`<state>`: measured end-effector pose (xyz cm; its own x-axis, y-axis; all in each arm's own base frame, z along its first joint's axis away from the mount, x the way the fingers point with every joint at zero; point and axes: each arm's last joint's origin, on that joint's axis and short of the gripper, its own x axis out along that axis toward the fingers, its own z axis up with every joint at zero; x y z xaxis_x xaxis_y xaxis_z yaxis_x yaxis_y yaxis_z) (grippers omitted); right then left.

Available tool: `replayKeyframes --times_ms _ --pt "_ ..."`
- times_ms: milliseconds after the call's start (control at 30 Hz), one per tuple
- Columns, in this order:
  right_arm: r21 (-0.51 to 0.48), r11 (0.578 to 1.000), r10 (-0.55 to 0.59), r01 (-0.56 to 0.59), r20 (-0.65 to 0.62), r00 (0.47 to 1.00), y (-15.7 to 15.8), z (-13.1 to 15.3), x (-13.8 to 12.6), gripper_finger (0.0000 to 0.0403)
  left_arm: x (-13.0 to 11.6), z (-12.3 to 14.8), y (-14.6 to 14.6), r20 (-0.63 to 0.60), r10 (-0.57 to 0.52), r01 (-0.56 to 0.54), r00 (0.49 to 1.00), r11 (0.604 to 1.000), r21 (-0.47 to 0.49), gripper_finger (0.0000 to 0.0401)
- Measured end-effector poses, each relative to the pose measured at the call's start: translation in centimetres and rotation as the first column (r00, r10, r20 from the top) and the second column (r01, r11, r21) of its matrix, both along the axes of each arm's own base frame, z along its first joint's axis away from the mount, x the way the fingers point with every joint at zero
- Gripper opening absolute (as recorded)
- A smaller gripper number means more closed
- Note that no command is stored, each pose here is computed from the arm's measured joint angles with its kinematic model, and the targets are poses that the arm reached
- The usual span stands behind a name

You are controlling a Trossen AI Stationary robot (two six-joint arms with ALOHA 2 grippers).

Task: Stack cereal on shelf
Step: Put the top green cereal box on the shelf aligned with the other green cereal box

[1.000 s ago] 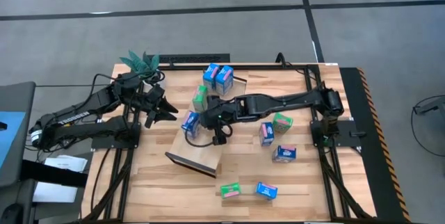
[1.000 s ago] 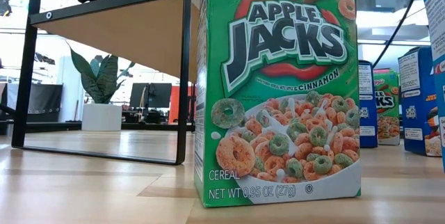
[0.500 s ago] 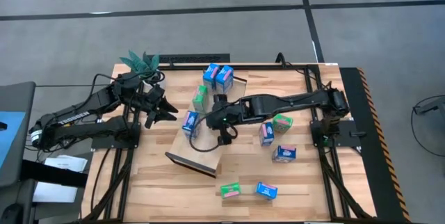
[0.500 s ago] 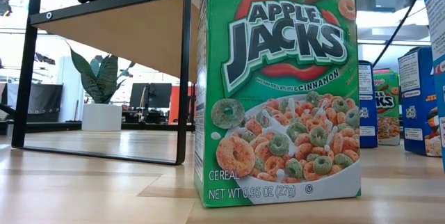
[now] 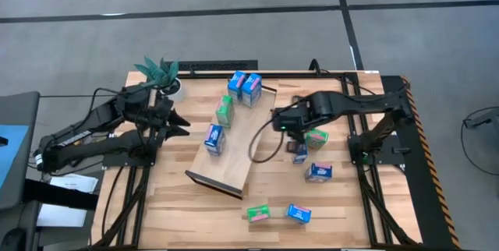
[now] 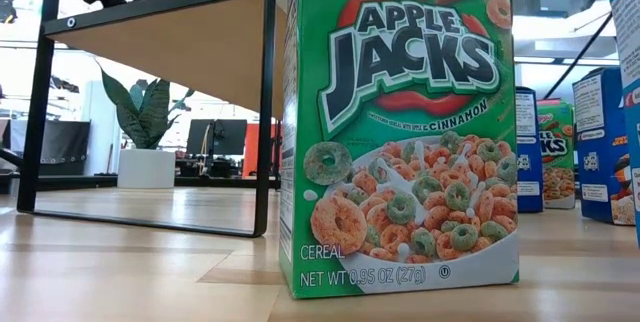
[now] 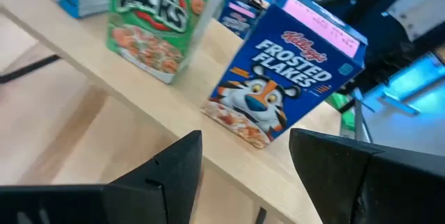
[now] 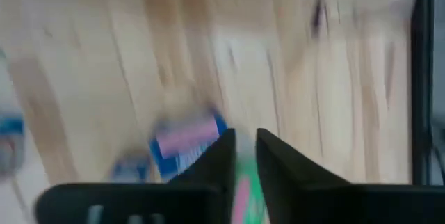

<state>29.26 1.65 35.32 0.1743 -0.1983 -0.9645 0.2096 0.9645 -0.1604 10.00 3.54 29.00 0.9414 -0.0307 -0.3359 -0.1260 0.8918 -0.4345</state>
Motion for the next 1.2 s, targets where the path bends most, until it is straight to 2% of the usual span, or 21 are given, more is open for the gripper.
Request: replayKeyframes --times_ms 67,200,333,567,733,833,933,1200 --pt "-0.013 0.998 -0.067 0.066 -0.06 0.996 -0.1 0.1 -0.9 0.0122 -0.2 0.1 0.0 0.007 0.027 -0.027 1.0 1.0 0.007 0.0206" --pt "-0.034 0.992 -0.122 0.122 0.001 0.992 0.0 0.5 -1.8 0.0202 -0.5 0.2 0.0 0.013 0.066 -0.066 0.998 0.998 0.017 0.0206" --pt "-0.047 0.984 -0.175 0.174 -0.039 0.984 -0.3 -0.4 -4.1 0.026 -0.5 0.2 0.0 0.011 0.073 -0.073 0.997 0.997 0.0 0.0206" --pt "-0.022 0.961 -0.274 0.275 0.043 0.961 -0.2 -2.4 -8.1 0.0274 -0.5 0.2 0.0 0.01 0.087 -0.087 0.996 0.996 0.004 0.0206" --pt "-0.014 0.961 -0.274 0.276 0.059 0.96 -0.2 -4.8 -8.7 0.0274 -0.4 0.3 0.1 0.023 0.118 -0.118 0.993 0.993 0.011 0.0206" --pt "-0.024 0.958 -0.286 0.286 0.022 0.958 -0.4 -6.1 -8.8 0.0278 -0.4 0.4 0.2 0.032 0.13 -0.13 0.991 0.992 0.002 0.0206" --pt "0.026 0.963 -0.268 0.268 -0.013 0.963 -0.5 -7.0 -8.8 0.0291 -0.4 0.5 0.2 0.036 0.137 -0.137 0.99 0.991 -0.003 0.0206" --pt "0.014 0.967 -0.253 0.254 -0.063 0.966 -1.4 -9.0 -9.0 0.0332 -0.4 0.4 0.2 0.034 0.152 -0.152 0.988 0.988 -0.001 0.0206"
